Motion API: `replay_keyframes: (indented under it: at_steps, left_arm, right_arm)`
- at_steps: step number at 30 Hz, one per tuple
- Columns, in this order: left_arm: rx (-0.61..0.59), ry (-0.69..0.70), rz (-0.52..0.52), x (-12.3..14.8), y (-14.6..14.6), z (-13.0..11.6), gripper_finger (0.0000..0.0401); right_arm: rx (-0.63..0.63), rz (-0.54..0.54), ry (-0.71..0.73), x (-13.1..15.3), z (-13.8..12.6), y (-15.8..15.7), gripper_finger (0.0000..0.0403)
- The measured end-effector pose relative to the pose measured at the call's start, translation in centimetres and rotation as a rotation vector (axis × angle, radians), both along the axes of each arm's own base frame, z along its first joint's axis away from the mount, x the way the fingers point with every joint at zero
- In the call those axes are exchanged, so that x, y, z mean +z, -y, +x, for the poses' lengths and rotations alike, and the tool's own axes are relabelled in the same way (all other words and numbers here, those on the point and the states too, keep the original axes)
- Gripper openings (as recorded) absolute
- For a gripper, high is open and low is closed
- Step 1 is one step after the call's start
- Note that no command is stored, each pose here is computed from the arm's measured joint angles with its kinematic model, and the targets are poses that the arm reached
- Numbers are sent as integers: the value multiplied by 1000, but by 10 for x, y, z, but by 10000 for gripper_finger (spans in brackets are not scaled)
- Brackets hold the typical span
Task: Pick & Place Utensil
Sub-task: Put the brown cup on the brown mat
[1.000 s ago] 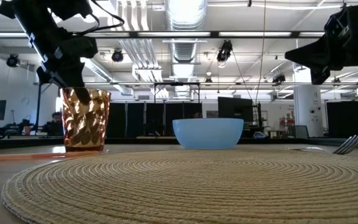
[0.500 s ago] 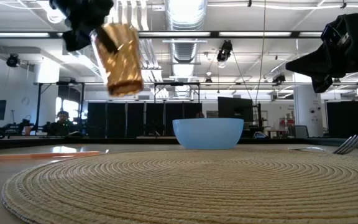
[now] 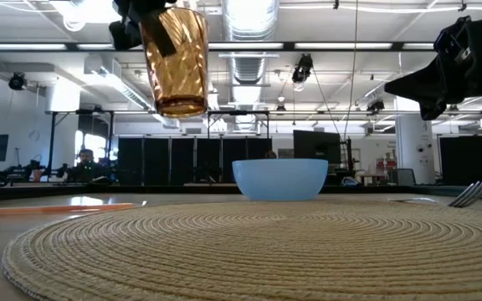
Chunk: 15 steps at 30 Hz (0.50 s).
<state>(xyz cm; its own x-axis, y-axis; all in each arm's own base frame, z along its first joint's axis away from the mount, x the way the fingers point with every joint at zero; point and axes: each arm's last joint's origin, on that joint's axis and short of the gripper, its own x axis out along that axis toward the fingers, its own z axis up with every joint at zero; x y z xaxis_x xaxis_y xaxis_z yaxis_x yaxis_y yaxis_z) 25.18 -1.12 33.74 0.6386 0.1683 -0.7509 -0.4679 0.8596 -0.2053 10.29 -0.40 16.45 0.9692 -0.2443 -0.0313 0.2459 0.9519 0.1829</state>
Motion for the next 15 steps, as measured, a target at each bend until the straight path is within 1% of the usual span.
replay_keyframes:
  at_steps: [3,7,15]
  left_arm:
    - [-46,-27,-3,-5,8,10,3]
    - [-89,-52,-1,-12,20,16,3]
    - [-129,-66,-10,-34,38,28,3]
  right_arm:
    - [0,-17,-4,0,0,0,8]
    - [0,-21,-5,0,0,0,8]
    - [-1,-38,4,1,0,0,8]
